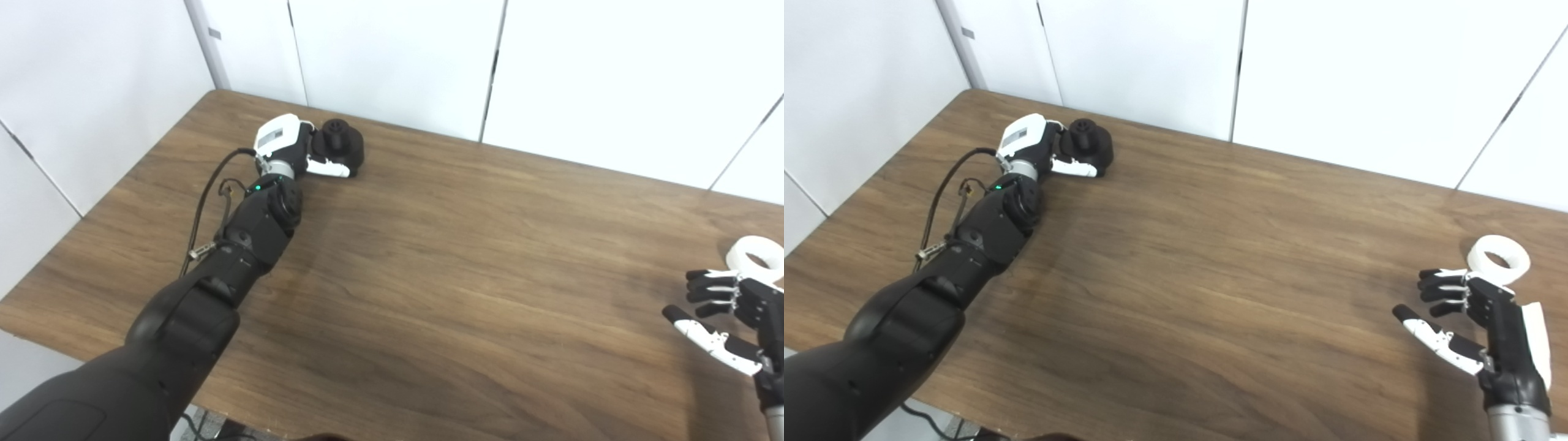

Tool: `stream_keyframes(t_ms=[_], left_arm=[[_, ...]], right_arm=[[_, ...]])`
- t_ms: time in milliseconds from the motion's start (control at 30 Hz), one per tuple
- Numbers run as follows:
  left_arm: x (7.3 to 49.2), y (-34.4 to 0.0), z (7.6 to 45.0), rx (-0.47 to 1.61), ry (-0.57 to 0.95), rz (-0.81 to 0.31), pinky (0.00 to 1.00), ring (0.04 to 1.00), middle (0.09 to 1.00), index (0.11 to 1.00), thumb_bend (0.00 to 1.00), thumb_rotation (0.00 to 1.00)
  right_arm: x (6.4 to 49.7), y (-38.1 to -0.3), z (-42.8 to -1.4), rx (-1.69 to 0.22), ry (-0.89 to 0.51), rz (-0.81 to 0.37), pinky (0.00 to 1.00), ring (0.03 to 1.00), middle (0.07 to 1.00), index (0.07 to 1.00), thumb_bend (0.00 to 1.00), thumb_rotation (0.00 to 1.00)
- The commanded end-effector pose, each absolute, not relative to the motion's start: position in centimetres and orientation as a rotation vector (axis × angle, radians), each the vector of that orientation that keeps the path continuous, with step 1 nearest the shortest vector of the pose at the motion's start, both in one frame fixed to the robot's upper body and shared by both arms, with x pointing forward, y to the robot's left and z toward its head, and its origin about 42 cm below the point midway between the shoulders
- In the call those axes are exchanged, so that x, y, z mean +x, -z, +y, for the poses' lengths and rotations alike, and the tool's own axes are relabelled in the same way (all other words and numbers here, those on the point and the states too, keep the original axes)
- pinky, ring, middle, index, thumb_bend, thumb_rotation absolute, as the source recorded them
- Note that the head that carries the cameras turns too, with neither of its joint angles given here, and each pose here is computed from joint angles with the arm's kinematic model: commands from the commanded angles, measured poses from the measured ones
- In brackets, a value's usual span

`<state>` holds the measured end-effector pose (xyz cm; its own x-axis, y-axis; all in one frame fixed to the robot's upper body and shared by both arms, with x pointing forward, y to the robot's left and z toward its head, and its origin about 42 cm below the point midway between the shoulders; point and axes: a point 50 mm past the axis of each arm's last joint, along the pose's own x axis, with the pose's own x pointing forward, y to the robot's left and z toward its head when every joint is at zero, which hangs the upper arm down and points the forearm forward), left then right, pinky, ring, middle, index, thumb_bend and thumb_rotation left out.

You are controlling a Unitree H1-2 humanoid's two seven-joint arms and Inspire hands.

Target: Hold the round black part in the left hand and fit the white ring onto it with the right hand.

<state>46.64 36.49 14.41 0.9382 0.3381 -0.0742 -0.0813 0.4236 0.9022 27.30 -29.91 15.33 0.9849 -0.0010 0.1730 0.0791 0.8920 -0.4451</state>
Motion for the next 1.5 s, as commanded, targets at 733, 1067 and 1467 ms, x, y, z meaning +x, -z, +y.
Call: stream_keyframes(t_ms=[733, 1067, 1467], left_arm=[[47.1, -17.3, 36.6, 0.975, -0.335, -0.038, 0.82, 0.875, 0.822, 0.484, 0.52, 0.07], [45.9, -16.3, 35.7, 0.983, -0.129, -0.122, 0.77, 0.879, 0.847, 0.487, 0.52, 0.07], [44.4, -16.0, 33.0, 0.99, 0.239, -0.126, 0.87, 0.959, 0.897, 0.489, 0.52, 0.07]], right_arm=[[27.6, -16.9, -30.2, -0.489, 0.048, -0.247, 0.45, 0.547, 0.633, 0.497, 0.51, 0.13], [27.6, -17.1, -30.1, -0.486, 0.048, -0.248, 0.45, 0.547, 0.63, 0.497, 0.51, 0.14], [27.8, -17.3, -29.9, -0.494, 0.051, -0.249, 0.46, 0.565, 0.646, 0.497, 0.51, 0.14]])
